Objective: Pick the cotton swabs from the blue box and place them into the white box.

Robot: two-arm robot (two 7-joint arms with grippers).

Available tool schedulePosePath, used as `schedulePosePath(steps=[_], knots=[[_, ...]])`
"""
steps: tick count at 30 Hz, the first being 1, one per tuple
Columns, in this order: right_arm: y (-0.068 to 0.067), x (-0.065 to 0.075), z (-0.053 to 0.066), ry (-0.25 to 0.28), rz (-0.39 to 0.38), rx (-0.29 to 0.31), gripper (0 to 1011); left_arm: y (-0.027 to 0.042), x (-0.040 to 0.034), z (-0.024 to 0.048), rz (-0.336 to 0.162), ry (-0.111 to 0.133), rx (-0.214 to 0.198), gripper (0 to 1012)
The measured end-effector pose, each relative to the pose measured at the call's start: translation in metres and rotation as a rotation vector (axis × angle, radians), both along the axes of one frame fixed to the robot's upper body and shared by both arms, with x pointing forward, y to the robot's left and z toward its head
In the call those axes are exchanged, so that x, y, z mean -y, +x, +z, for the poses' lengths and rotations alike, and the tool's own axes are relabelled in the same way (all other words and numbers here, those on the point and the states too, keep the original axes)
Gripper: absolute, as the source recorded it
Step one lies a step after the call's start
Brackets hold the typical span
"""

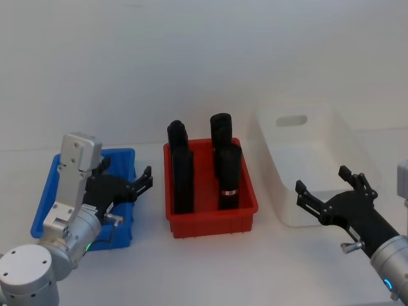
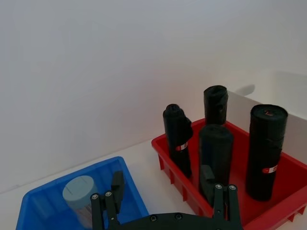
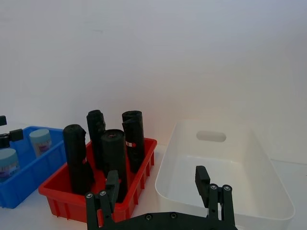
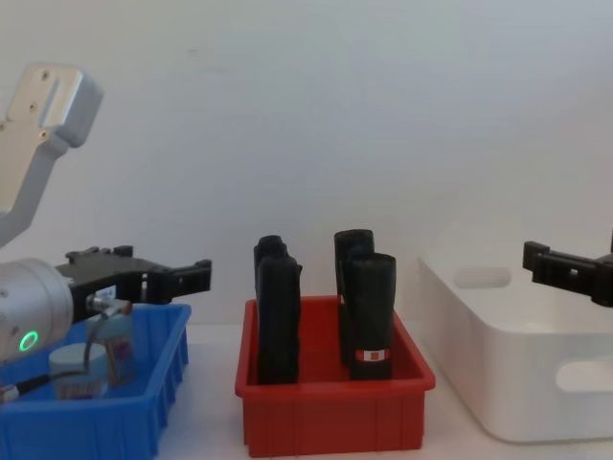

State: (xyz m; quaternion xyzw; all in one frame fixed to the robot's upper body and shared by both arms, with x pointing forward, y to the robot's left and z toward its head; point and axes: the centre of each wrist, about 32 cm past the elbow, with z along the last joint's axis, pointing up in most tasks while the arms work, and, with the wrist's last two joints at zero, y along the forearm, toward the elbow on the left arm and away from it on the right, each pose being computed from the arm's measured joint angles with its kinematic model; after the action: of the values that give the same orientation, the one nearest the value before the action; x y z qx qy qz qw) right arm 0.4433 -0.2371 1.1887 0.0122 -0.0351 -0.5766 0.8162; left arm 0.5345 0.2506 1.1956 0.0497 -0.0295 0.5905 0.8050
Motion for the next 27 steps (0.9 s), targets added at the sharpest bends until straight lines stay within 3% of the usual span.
schedulePosePath(steps=[8, 27], knots=[[0.0, 0.0, 0.0, 0.0, 0.0, 0.0, 1002, 0.0063, -0.015, -0.0049, 0.066, -0.003, -0.048, 1004], [0.0, 0.0, 0.0, 0.0, 0.0, 0.0, 1002, 0.0137, -0.0368, -0.0158, 0.16, 0.015, -0.138, 1004]])
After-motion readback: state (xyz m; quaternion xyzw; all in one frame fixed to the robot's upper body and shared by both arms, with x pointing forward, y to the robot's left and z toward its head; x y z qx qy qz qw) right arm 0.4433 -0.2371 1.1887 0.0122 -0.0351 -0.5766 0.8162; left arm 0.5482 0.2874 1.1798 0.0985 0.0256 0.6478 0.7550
